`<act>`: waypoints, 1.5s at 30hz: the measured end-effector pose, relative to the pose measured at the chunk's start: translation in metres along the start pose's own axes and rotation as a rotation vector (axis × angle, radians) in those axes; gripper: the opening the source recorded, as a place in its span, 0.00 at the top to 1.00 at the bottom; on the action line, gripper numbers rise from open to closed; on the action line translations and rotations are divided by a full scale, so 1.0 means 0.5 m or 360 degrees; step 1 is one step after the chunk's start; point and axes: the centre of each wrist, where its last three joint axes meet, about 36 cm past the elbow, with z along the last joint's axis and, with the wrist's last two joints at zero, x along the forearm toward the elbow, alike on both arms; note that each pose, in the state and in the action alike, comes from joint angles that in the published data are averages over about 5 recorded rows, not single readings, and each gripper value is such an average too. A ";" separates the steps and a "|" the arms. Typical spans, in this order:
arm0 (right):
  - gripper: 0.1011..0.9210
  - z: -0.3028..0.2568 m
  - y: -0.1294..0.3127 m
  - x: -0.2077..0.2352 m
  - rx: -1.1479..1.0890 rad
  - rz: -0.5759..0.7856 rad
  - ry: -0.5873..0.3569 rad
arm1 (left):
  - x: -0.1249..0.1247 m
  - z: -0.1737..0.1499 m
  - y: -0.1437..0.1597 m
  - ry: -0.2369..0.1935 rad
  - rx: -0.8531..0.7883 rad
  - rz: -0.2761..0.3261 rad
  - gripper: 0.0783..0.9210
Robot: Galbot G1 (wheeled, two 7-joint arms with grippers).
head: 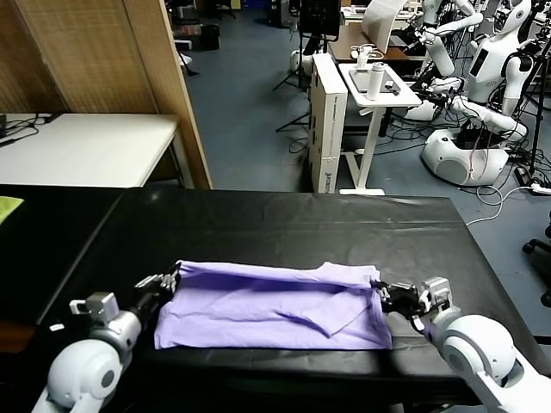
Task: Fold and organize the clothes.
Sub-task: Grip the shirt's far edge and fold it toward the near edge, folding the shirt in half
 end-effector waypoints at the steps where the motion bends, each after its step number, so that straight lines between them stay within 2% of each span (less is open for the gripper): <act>1: 0.95 0.003 0.001 -0.002 0.0000 0.0000 0.0006 | 0.004 0.004 0.000 0.0005 0.0000 -0.0005 0.85; 22: 0.95 0.017 0.007 -0.017 -0.0009 -0.0026 0.0051 | 0.067 0.065 -0.013 0.0093 0.0026 -0.0086 0.85; 45: 0.95 0.007 0.019 0.008 0.0012 -0.0041 0.0022 | 0.098 0.066 -0.015 0.0078 0.0028 -0.0132 0.86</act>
